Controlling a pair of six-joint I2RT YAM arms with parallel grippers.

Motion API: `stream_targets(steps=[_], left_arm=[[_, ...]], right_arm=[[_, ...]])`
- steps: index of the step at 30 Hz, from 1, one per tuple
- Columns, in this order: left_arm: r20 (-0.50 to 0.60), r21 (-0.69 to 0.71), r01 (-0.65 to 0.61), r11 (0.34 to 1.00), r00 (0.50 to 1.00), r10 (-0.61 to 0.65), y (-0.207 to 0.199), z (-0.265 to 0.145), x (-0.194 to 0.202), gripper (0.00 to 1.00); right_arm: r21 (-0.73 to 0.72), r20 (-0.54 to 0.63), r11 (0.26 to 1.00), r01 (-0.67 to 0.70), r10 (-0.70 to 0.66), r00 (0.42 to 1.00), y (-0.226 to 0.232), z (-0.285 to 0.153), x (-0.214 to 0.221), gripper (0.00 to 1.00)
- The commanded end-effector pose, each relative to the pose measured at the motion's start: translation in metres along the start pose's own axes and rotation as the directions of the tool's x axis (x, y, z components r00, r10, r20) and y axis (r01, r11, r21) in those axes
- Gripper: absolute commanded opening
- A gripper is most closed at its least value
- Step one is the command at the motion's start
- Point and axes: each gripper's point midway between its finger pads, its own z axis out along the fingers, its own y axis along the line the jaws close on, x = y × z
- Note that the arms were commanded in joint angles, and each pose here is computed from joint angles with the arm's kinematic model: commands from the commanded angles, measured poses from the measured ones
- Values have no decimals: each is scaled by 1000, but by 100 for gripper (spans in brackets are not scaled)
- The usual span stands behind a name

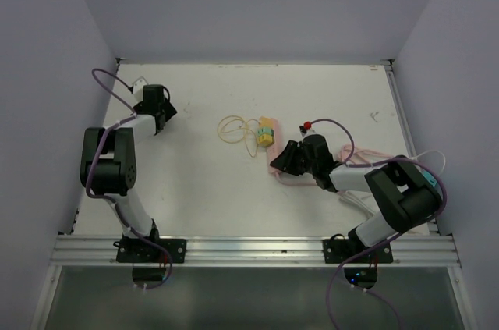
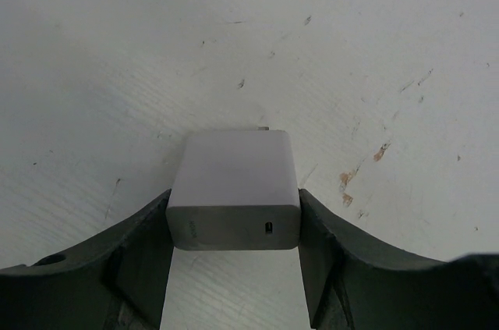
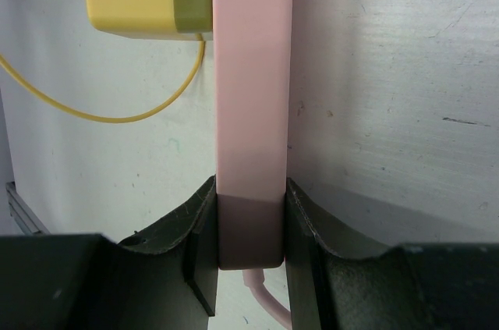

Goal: Pull the plug off the socket

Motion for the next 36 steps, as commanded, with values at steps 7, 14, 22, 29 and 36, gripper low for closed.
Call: stream_targets(steps=[7,14,22,29,36], left_arm=[[-86,37,24,999,996,-21,9,-23,29,78],[-145,120,74,990,988,-56,0,-56,34,100],[-256,435,94,895,966,23,-45,-144,63,99],[-359,646,146,749,925,129,-94,-232,122,96],[-330,752,173,636,934,137,-144,-283,118,95]], right_arm=[[201,-233,979,47,1,972,-59,-22,63,0],[198,-255,978,65,-12,967,-59,-28,66,0],[202,-286,975,91,-30,958,-59,-40,70,0],[212,-301,973,95,-28,953,-62,-39,73,0],[216,-321,972,90,-16,947,-65,-35,78,0]])
